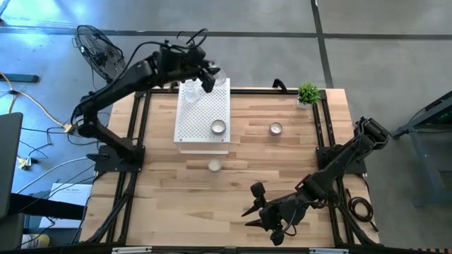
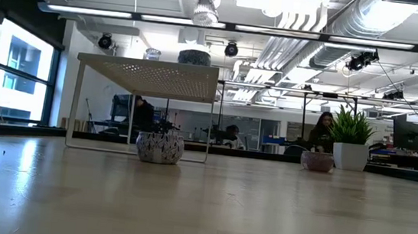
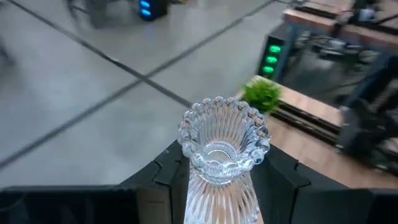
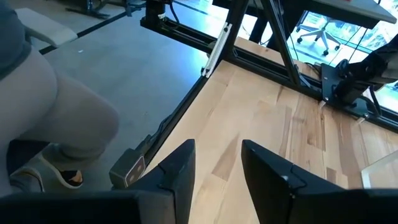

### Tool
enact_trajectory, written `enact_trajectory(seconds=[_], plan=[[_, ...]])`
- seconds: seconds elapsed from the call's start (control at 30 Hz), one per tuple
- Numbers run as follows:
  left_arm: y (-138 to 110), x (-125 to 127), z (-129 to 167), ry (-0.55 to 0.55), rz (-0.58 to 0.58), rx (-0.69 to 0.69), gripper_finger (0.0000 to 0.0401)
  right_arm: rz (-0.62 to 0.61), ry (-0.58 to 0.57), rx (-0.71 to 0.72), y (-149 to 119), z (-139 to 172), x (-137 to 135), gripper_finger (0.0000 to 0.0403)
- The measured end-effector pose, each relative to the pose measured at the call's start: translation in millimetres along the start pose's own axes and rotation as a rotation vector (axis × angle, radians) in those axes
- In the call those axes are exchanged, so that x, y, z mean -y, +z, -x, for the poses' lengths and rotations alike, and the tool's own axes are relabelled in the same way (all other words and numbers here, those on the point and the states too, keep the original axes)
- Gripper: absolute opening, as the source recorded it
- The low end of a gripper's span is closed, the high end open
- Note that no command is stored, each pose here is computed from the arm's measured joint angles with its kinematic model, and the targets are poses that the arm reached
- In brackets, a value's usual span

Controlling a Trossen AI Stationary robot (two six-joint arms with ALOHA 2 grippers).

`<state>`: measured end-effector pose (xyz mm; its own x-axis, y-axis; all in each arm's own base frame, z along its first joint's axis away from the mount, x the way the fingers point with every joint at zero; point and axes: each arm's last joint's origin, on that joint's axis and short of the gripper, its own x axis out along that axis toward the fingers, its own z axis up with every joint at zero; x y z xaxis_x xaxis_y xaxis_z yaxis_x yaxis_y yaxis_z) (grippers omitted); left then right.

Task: Pick & Place candle stick holders
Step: Put the left transparent candle holder on the shelf

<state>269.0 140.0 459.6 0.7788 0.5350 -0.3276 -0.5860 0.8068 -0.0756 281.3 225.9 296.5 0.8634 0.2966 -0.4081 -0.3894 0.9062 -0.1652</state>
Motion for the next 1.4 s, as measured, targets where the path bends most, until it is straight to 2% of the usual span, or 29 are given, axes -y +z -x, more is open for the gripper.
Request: enact_trajectory(seconds=[0.13,0.3,0.43,0.73,1.1,1.4], plan=[[-17,-21,-24,-0.052,0.056,0.025,0.0130,0.002,-0.002,-0.001,0,0,0,0.0126],[-50,-47,-48,-0.028,0.115,-0.017,0.0130,0.003,-0.019,-0.008,-1,0,1,0.0126],[-63,-64,-54,-0.008,0.135,-0.047,0.0130,0.009,-0.018,-0.026,-3,0,1,0.0126],[-76,-86,-57,0.007,0.142,-0.071,0.0130,0.018,-0.048,-0.045,-5,0,2,0.0126],[-84,-94,-60,0.011,0.077,-0.080,0.0130,0.019,-0.052,-0.047,-5,0,2,0.0126],[-98,-103,-81,0.012,0.066,-0.129,0.0130,0.020,-0.078,-0.048,-5,0,3,0.0126]])
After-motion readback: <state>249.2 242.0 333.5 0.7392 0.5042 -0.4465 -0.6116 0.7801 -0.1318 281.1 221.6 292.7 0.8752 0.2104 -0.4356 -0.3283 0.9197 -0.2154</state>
